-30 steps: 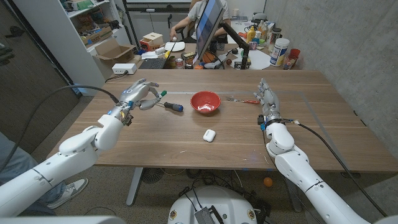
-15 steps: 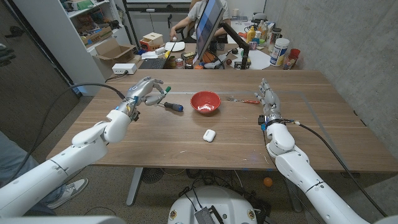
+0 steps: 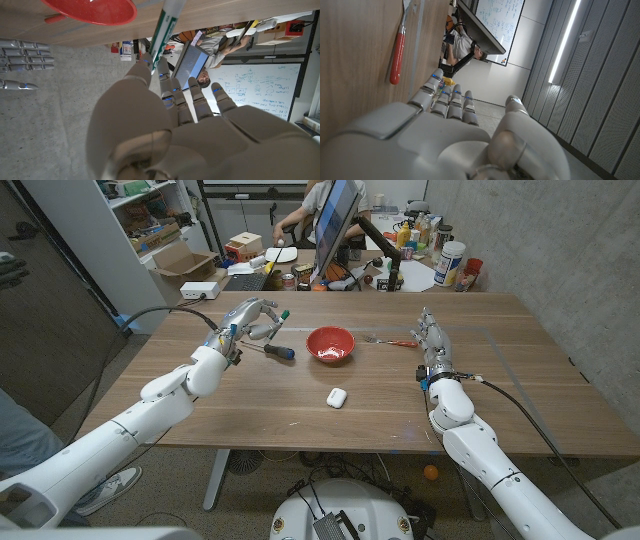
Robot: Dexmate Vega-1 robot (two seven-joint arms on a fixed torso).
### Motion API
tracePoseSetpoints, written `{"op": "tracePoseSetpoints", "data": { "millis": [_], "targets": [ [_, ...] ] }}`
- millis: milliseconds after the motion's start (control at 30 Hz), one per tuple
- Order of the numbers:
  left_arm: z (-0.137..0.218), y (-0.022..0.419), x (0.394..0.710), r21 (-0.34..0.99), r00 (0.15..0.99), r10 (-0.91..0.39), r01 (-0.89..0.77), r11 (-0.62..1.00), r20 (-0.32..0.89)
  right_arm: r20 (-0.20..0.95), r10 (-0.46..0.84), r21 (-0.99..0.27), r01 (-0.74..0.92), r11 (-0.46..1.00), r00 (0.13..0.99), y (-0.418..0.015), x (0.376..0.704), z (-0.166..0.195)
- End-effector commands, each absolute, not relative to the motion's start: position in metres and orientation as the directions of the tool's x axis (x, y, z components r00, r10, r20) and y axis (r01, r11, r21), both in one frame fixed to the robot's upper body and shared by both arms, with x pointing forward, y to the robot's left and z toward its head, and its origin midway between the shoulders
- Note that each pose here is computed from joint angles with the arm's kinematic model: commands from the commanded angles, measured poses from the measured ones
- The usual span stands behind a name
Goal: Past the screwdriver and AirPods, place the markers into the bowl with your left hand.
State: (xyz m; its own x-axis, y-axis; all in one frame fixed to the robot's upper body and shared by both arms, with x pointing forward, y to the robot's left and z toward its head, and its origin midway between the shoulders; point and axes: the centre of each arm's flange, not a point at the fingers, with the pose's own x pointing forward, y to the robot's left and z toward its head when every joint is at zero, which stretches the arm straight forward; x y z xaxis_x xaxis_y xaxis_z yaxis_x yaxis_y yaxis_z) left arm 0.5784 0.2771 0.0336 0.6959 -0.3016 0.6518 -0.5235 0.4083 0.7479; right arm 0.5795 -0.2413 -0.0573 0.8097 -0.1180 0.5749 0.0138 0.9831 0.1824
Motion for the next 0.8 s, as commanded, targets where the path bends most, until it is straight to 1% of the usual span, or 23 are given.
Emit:
{"op": "tracePoseSetpoints", "data": {
  "millis": [33,233,433,800],
  "targets": [
    [0.045,0.253,0.595,0.739,0.673,-0.331,-0.514,0.435,0.662,0.571,-0.124,0.192,0.014,0.981,0.811,-0.246,0.584,-0.057],
    [0.050,0.248,0.601,0.702,0.642,-0.308,-0.552,0.451,0.702,0.569,-0.113,0.180,0.011,0.984,0.815,-0.248,0.587,-0.055],
    [0.054,0.240,0.605,0.702,0.646,-0.323,-0.497,0.509,0.691,0.574,-0.116,0.182,0.012,0.983,0.811,-0.250,0.586,-0.053],
    [0.054,0.226,0.609,0.706,0.647,-0.342,-0.458,0.540,0.682,0.571,-0.125,0.189,0.019,0.982,0.811,-0.253,0.583,-0.057]
  ]
}}
